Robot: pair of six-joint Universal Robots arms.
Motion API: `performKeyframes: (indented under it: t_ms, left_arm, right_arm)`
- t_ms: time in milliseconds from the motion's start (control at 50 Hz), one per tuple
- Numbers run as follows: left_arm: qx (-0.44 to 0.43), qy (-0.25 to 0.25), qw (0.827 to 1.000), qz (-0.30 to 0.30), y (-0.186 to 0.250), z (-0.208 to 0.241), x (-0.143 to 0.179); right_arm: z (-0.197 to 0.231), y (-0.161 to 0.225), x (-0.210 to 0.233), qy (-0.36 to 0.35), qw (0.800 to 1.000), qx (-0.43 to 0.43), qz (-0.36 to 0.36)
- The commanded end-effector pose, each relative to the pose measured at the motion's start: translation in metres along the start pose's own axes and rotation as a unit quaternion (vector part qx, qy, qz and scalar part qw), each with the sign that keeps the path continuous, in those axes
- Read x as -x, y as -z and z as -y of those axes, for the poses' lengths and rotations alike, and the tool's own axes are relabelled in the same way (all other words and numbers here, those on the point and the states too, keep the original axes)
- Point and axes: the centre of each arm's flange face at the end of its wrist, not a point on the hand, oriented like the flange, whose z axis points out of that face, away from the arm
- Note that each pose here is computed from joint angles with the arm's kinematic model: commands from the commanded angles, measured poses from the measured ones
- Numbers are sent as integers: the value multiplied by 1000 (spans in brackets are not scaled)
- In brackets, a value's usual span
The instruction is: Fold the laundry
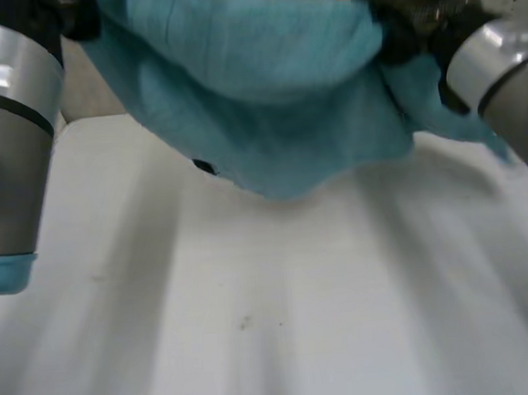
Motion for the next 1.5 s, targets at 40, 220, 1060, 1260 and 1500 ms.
performKeyframes:
  t_ms: [40,220,1060,1260,1500]
  left_arm:
    - [106,29,993,-37,1,-82,-33]
    - [183,32,980,-66,18,-138,-56]
    - [133,47,990,8,-26,-124,-10]
    - [161,37,986,15,-27,-152,-6]
    - [188,26,981,34,-31,-182,8]
  right_arm:
    - [-65,37,72,-11,985,147,94]
    - [-119,42,78,-12,946,308,102]
    - [-143,148,11,-97,937,335,30]
    - [-155,149,-19,-24,941,338,3]
    - [-166,151,-38,-24,932,361,-17]
